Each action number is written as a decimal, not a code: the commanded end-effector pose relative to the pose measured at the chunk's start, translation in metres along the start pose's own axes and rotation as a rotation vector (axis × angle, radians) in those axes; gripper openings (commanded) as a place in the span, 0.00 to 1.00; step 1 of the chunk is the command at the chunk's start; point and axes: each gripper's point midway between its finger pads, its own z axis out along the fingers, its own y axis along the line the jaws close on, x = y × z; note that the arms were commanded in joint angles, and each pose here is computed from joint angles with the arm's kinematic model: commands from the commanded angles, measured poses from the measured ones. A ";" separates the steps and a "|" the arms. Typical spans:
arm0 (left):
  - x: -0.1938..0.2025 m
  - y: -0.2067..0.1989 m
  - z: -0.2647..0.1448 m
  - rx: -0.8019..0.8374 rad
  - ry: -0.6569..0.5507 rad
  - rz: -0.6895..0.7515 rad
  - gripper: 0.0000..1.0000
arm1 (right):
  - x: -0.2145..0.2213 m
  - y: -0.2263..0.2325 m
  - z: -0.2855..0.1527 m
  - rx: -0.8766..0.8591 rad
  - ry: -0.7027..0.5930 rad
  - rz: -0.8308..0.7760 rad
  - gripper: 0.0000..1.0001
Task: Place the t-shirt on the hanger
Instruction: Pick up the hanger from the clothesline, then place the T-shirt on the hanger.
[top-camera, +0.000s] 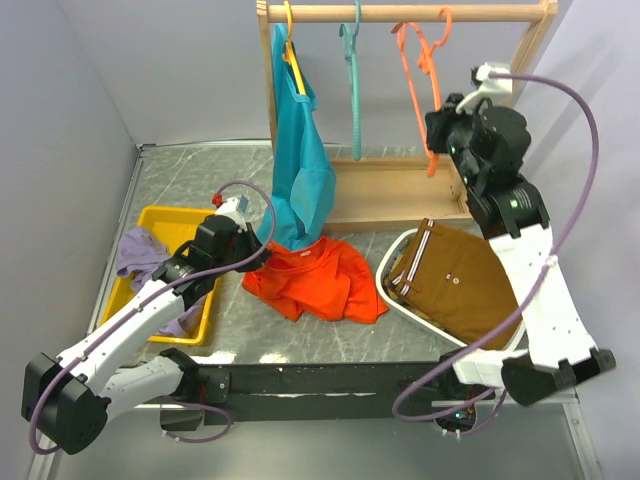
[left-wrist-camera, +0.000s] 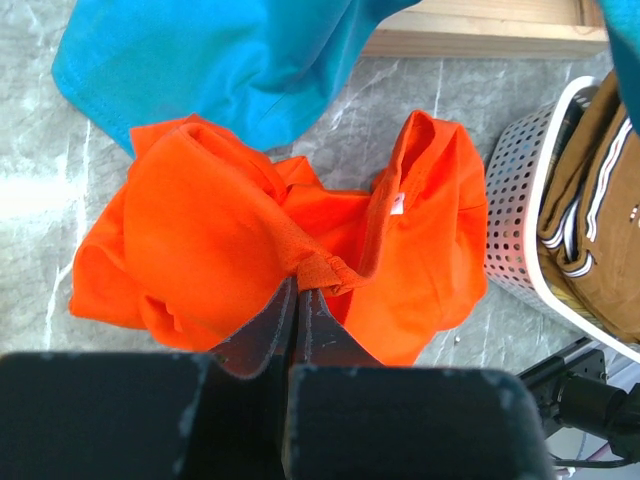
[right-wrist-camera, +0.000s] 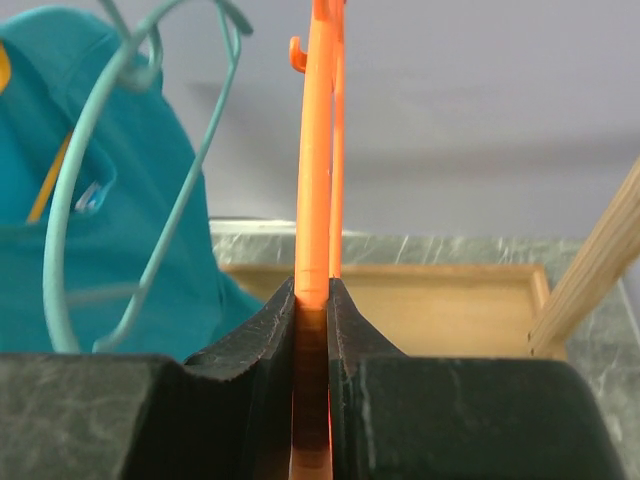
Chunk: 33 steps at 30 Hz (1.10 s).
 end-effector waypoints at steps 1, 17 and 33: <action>-0.015 -0.010 -0.006 0.010 -0.039 -0.003 0.01 | -0.023 0.007 -0.038 -0.060 -0.081 0.092 0.00; 0.011 0.025 -0.002 -0.128 0.025 -0.017 0.01 | 0.211 0.056 -0.220 -0.476 0.451 0.378 0.00; 0.007 0.028 0.015 -0.208 0.115 0.041 0.01 | 0.256 0.080 -0.295 -0.787 0.672 0.413 0.00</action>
